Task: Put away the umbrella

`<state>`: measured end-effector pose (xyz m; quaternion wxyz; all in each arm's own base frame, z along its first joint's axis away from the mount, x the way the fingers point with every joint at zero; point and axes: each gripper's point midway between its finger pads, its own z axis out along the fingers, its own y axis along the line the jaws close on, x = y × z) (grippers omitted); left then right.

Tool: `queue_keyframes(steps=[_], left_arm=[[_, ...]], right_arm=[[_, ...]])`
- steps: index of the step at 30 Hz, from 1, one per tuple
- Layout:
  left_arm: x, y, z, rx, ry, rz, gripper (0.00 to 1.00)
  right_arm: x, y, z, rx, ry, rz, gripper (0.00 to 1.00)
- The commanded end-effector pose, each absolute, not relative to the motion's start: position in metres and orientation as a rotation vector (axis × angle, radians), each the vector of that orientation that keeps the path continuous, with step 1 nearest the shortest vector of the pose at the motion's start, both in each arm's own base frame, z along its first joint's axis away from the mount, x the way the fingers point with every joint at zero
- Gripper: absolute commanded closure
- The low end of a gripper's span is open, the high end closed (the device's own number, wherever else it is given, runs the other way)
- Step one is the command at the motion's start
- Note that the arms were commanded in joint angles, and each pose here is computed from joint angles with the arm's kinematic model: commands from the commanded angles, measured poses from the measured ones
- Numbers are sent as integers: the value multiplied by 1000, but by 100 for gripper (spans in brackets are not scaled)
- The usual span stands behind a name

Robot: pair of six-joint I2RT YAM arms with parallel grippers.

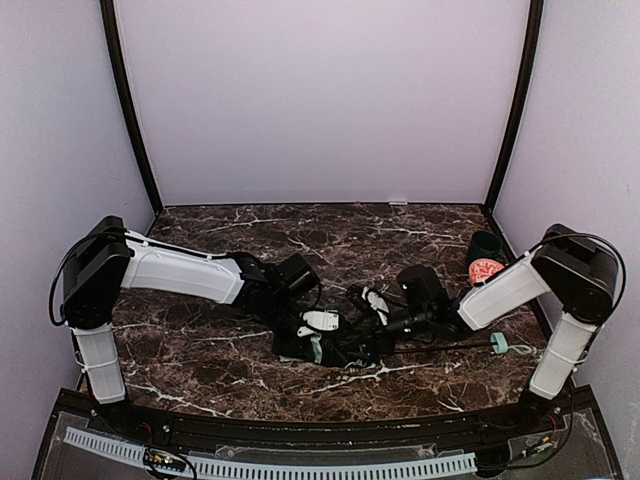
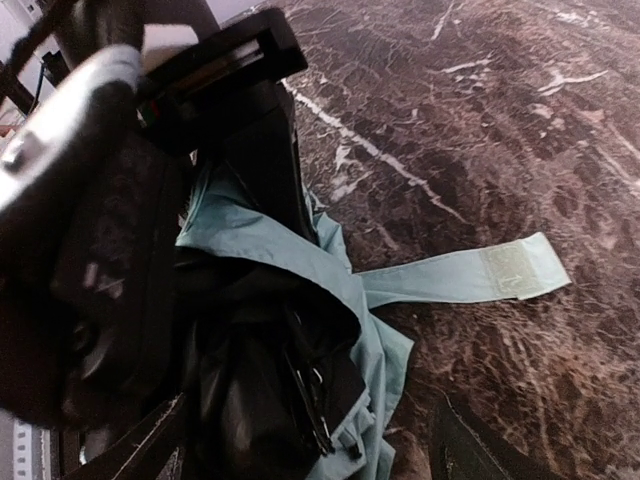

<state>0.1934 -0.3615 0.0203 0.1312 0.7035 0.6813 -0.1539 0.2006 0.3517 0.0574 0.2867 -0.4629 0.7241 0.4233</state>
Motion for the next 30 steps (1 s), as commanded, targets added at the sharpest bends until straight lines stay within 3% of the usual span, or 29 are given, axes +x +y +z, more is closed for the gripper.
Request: queue_keyframes(steps=[1, 5, 8, 11, 17, 18, 20, 22, 30], left_arm=[[128, -292, -40, 2253, 2344, -503, 84], [129, -291, -40, 2246, 2349, -500, 82], [133, -292, -40, 2227, 2346, -485, 77], [142, -296, -38, 2178, 2329, -447, 58], [180, -303, -16, 1987, 2156, -258, 39], [186, -305, -10, 1956, 2112, -247, 22], [194, -313, 7, 1889, 2022, -250, 16], [196, -315, 19, 1843, 1954, -250, 2], [186, -323, 69, 1766, 1571, -176, 1]], right_arm=[[189, 368, 42, -1317, 1933, 1174, 22], [183, 371, 35, -1339, 1948, 1232, 35], [183, 368, 31, -1348, 1972, 1216, 60], [181, 365, 26, -1364, 1999, 1196, 78], [181, 355, 8, -1389, 2087, 1120, 85], [180, 354, 5, -1396, 2100, 1115, 86], [179, 352, 1, -1404, 2130, 1107, 86], [176, 350, -1, -1406, 2146, 1112, 87], [177, 348, -5, -1410, 2161, 1091, 86]])
